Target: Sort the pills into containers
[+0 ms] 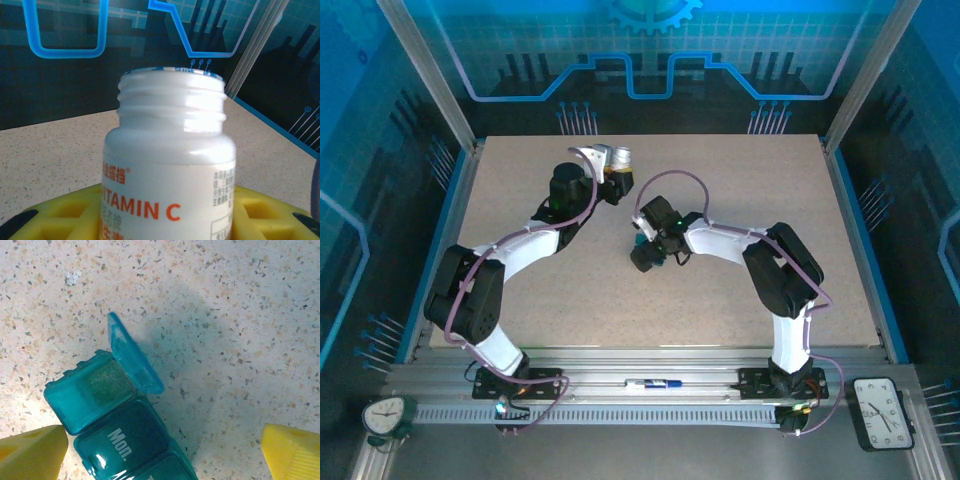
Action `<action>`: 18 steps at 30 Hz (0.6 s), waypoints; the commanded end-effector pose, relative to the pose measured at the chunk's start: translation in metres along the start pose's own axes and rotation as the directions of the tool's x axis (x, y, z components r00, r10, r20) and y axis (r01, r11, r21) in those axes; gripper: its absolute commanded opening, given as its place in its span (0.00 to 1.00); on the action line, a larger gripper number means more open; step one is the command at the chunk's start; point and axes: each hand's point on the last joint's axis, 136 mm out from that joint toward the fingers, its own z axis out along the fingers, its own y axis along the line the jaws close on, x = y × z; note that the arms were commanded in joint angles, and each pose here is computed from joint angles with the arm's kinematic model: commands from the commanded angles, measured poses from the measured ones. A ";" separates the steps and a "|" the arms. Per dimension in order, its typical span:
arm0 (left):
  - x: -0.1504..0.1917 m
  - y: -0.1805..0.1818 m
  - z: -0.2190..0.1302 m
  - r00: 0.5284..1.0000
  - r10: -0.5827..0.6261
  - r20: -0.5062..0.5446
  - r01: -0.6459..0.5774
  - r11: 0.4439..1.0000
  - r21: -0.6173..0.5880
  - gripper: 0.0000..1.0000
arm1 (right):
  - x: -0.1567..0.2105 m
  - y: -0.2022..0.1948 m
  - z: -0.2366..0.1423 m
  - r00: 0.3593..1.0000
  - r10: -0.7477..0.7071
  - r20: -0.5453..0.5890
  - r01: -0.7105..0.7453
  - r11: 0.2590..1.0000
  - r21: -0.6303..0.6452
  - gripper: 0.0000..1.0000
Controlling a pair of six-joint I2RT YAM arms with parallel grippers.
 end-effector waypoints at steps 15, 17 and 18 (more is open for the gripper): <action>-0.019 -0.002 -0.009 0.998 0.014 0.063 -0.014 1.000 -0.001 0.00 | -0.016 0.007 -0.049 0.991 0.110 0.071 -0.103 0.990 -0.095 1.00; -0.022 -0.003 -0.013 0.998 0.015 0.066 -0.015 1.000 -0.002 0.00 | -0.012 0.006 -0.058 0.987 0.135 0.086 -0.127 0.987 -0.095 1.00; -0.022 -0.004 -0.015 0.998 0.017 0.063 -0.017 1.000 -0.002 0.00 | -0.010 0.003 -0.061 0.985 0.152 0.087 -0.144 0.986 -0.089 1.00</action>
